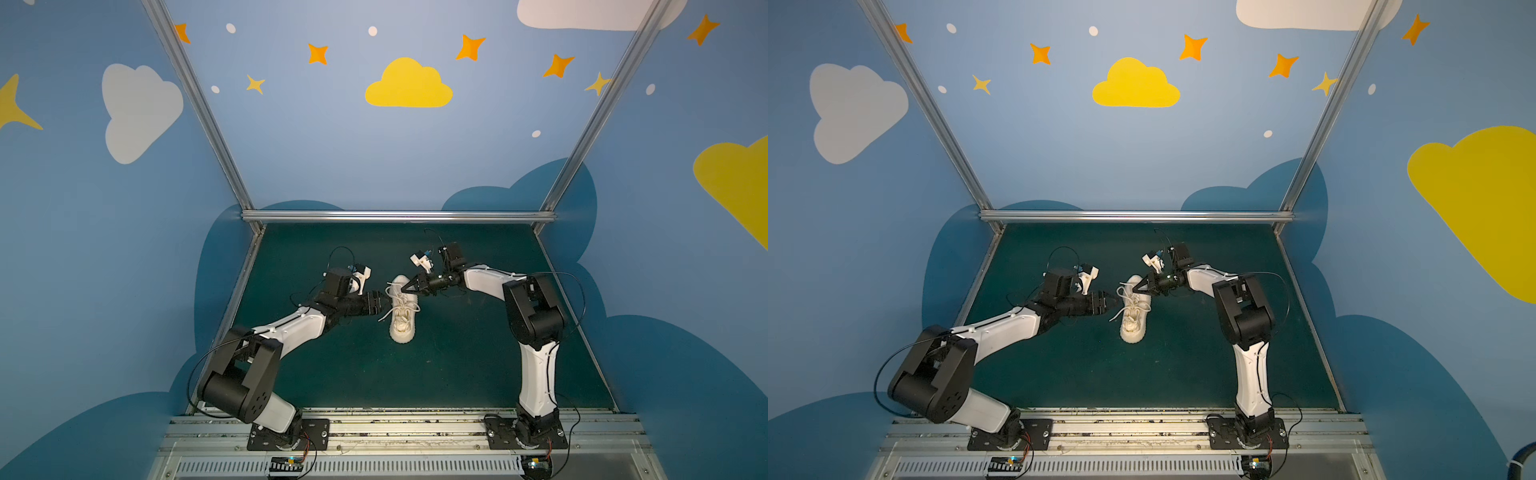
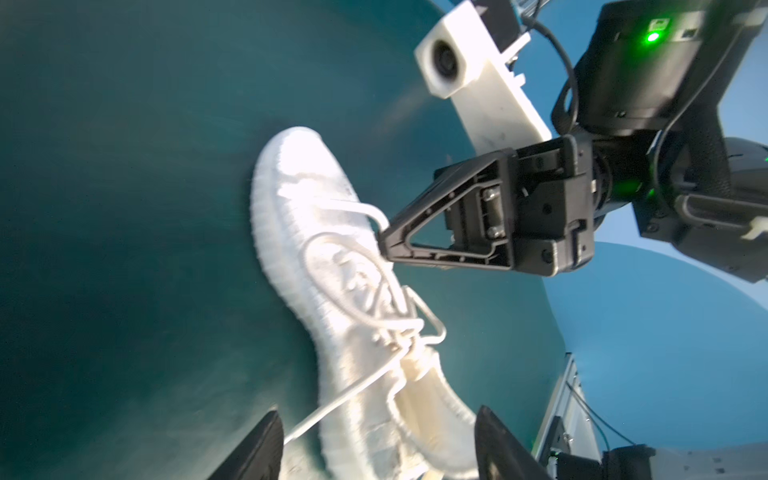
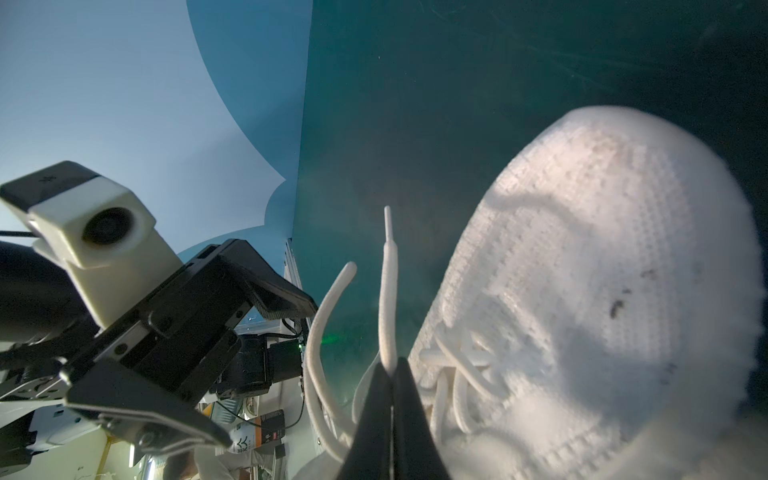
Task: Tie the shoes
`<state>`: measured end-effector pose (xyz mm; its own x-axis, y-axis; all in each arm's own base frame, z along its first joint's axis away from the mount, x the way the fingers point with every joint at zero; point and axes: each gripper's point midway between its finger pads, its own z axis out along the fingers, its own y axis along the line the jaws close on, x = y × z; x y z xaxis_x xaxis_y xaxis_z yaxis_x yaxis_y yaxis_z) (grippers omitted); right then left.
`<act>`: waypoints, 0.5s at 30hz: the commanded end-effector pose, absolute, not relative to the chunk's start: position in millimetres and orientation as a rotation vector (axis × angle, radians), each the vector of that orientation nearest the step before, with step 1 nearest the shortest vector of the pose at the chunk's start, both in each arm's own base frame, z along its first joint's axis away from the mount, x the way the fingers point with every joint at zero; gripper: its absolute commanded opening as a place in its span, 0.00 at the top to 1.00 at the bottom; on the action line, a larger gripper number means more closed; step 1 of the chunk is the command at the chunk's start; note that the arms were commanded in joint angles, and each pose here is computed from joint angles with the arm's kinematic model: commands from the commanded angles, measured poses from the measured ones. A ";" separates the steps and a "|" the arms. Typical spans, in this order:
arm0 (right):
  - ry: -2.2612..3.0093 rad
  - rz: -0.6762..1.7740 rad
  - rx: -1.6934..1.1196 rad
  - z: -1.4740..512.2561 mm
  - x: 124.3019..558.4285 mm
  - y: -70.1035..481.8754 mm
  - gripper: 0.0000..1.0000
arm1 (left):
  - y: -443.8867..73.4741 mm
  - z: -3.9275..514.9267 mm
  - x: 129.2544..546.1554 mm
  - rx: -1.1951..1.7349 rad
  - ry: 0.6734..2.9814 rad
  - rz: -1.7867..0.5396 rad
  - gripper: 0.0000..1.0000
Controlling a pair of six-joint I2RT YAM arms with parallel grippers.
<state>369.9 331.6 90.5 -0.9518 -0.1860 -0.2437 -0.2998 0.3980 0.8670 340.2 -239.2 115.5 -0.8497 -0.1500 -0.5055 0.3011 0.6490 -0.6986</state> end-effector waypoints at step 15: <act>2.490 1.599 -0.467 110.5 363.6 327.7 1.00 | -274.7 111.9 385.4 0.040 2.226 -1.223 0.33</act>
